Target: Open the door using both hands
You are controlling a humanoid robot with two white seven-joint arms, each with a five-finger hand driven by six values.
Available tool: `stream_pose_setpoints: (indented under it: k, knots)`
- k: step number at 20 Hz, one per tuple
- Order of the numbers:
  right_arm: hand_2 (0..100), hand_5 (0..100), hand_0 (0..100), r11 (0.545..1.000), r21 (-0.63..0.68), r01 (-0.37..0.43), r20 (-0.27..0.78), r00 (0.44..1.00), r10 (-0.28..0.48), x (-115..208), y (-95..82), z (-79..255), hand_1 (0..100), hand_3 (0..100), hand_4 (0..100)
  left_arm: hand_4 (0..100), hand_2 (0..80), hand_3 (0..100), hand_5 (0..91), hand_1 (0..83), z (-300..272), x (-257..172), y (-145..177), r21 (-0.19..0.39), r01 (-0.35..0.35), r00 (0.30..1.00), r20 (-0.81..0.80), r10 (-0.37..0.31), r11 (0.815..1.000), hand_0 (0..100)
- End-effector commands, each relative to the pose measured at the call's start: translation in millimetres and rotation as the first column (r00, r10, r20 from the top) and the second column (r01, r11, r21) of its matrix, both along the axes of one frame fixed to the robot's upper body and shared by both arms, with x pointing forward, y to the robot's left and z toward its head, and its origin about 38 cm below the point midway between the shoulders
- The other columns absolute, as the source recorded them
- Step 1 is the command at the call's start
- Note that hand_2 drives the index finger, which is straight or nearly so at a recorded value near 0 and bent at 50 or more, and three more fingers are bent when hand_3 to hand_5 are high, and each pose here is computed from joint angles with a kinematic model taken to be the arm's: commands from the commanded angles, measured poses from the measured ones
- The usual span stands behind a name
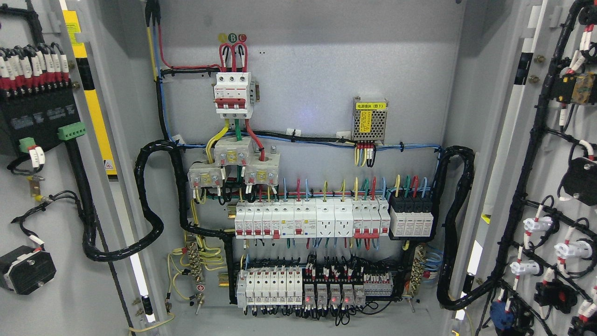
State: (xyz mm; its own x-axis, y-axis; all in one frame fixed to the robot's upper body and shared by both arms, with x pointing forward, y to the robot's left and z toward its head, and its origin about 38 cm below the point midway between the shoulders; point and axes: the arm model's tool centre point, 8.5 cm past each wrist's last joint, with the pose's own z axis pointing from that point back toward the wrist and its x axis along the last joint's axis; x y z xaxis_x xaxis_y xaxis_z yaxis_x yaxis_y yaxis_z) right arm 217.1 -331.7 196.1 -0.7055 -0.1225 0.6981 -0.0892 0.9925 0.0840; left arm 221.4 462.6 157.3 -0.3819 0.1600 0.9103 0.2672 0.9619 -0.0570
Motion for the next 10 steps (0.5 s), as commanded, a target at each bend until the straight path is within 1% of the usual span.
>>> stream_pose_setpoints:
  k: [1,3,6,10]
  knots:
    - [4,0,0,1.000,0.003,0.006,-0.002,1.000,-0.006,-2,-6.3,0,50,0,0,0,0.0,0,0.0,55.6,6,0,40,0.036,-0.061,0.998,-0.031,0.062,0.998,12]
    - [4,0,0,1.000,-0.009,-0.004,0.000,1.000,0.004,-2,-5.9,2,50,0,0,0,0.0,0,0.0,55.6,8,3,42,0.035,-0.056,0.998,-0.036,0.058,0.998,12]
    - [4,0,0,1.000,-0.020,-0.014,-0.002,1.000,0.014,0,-5.7,3,50,0,0,0,0.0,0,0.0,55.6,14,8,53,0.042,-0.069,0.997,-0.036,0.071,0.997,12]
    - [4,0,0,0.999,-0.020,-0.043,-0.001,0.999,0.043,2,1.6,3,50,0,0,0,0.0,0,0.0,55.6,16,14,62,0.039,-0.079,0.996,-0.039,0.080,0.996,12]
